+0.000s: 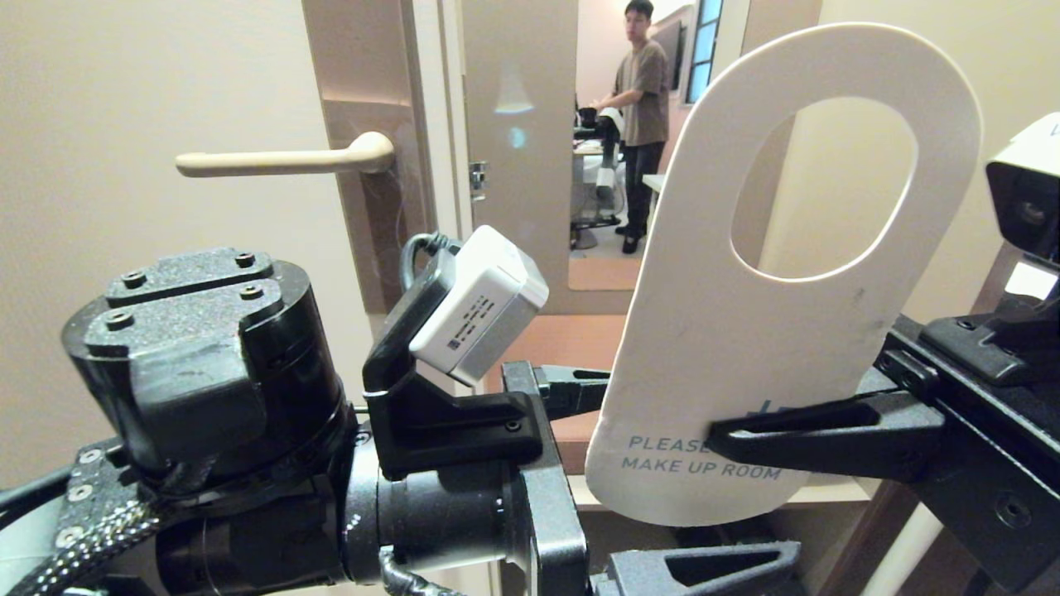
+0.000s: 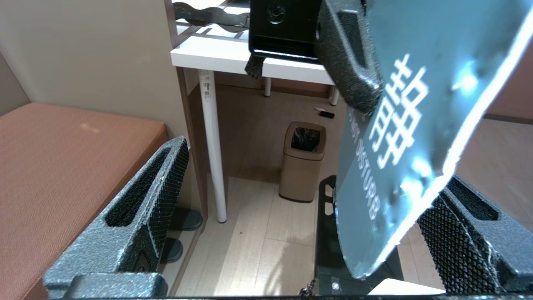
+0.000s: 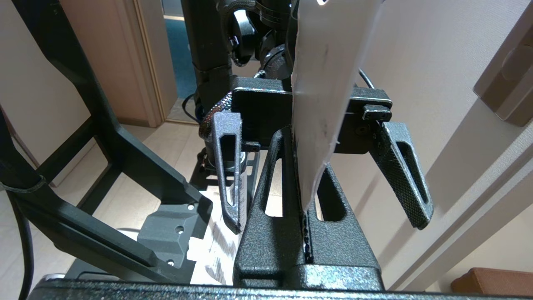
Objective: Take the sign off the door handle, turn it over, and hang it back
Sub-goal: Hand it to the other hand
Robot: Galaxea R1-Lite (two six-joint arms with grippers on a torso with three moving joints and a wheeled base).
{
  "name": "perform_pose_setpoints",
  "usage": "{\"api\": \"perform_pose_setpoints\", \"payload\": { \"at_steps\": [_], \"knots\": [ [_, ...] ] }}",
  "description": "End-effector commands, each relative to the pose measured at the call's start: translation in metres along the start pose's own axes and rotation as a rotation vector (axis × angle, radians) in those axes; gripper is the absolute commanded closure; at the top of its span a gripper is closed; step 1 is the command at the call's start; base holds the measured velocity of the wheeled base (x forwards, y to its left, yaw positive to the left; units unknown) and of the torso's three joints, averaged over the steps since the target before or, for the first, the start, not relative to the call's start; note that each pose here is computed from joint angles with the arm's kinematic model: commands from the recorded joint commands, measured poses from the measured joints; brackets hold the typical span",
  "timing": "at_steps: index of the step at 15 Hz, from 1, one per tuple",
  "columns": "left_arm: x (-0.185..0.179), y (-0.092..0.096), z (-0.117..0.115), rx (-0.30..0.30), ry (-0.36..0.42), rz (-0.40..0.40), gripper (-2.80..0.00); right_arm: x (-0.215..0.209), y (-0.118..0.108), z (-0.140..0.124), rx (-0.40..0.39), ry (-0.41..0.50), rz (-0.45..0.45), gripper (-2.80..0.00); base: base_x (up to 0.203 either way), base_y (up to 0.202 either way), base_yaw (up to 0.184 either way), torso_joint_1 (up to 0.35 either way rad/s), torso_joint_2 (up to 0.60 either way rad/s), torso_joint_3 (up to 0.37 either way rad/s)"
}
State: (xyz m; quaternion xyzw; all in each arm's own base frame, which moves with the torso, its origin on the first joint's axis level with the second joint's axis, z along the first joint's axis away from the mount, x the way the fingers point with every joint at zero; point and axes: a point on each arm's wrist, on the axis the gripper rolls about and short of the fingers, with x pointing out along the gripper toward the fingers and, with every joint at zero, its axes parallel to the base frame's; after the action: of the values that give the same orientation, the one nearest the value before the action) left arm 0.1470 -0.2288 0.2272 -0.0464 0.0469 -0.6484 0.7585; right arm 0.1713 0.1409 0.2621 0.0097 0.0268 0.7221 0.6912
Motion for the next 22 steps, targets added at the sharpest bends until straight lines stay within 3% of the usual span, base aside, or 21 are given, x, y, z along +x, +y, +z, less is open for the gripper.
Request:
{"api": "perform_pose_setpoints", "payload": {
  "at_steps": [1,15,16,22],
  "knots": [
    [0.0000,-0.0017,0.0004,0.001,-0.004,-0.008,-2.80,-0.0006,0.0015,0.0000,-0.003,-0.002,0.007,0.00,0.000,0.000,0.000,0.000,0.00,0.000],
    [0.0016,-0.0032,0.0021,0.015,-0.028,-0.017,-2.80,0.0003,0.0031,-0.0024,0.003,0.003,0.014,0.00,0.000,0.000,0.000,0.000,0.00,0.000],
    [0.0022,-0.0029,0.0025,0.015,-0.035,-0.017,0.00,0.0003,0.0031,-0.0028,0.005,0.004,0.013,0.00,0.000,0.000,0.000,0.000,0.00,0.000],
    [0.0019,-0.0032,0.0030,-0.006,-0.038,-0.020,0.00,0.0004,0.0029,-0.0061,0.015,0.010,0.013,0.00,0.000,0.000,0.000,0.000,0.00,0.000]
  ]
}}
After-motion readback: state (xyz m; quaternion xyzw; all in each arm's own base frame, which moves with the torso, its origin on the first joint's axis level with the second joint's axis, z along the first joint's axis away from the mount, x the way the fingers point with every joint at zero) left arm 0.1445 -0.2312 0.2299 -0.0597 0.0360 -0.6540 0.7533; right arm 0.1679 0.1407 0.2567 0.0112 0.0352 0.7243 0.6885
